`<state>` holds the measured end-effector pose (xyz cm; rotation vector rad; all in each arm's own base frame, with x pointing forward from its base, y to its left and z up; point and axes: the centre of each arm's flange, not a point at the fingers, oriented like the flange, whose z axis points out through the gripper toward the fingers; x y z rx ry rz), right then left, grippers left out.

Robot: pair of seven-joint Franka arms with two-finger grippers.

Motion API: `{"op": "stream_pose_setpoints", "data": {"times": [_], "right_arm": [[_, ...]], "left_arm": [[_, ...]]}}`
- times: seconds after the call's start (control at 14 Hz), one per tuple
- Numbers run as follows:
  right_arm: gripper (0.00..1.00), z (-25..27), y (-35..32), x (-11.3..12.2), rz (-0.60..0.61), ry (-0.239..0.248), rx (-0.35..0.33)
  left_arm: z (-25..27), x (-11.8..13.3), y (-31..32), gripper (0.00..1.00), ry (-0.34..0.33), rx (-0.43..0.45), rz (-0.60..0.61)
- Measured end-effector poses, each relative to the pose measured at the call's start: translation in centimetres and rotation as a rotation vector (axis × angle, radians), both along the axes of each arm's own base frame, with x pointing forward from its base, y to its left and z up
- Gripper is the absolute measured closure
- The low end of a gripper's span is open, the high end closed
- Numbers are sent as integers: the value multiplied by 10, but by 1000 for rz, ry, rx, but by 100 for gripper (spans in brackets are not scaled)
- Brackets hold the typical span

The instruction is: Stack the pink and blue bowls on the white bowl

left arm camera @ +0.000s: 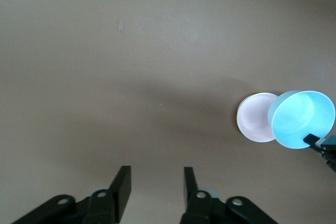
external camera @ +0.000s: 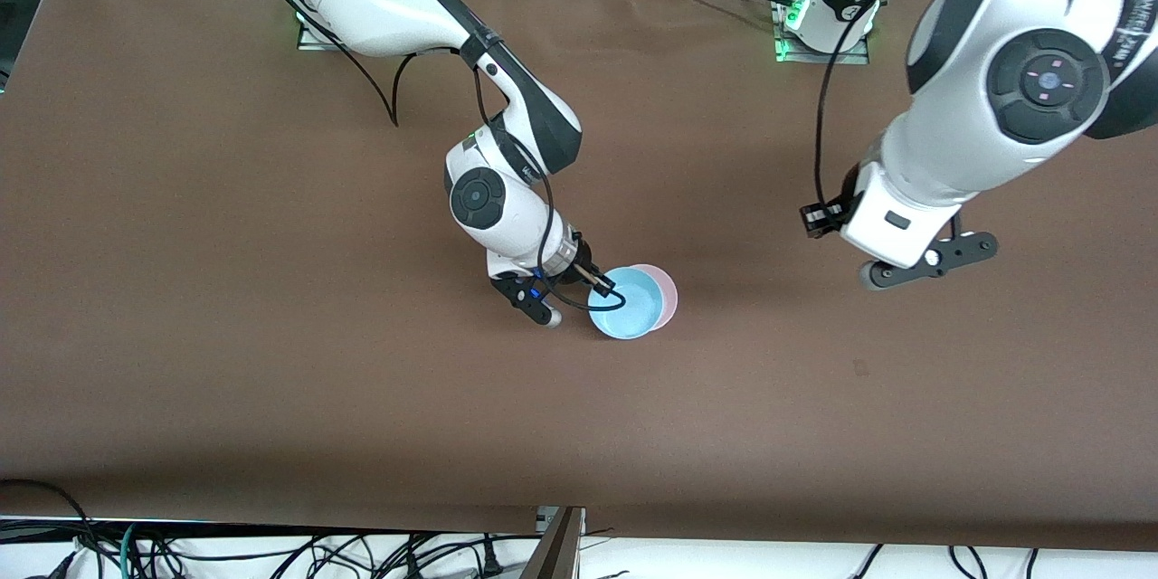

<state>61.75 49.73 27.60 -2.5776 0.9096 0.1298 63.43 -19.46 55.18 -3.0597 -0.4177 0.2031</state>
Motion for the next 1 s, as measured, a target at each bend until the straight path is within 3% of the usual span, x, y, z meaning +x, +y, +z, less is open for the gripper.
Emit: {"op": "stream_pose_setpoints", "data": {"times": [0.71, 1.0], "right_arm": [[98, -28, 26, -18, 38, -3, -15], [98, -34, 27, -20, 50, -10, -30]], "left_arm": [[16, -13, 56, 47, 33, -12, -190], [12, -32, 57, 43, -1, 4, -207]]}}
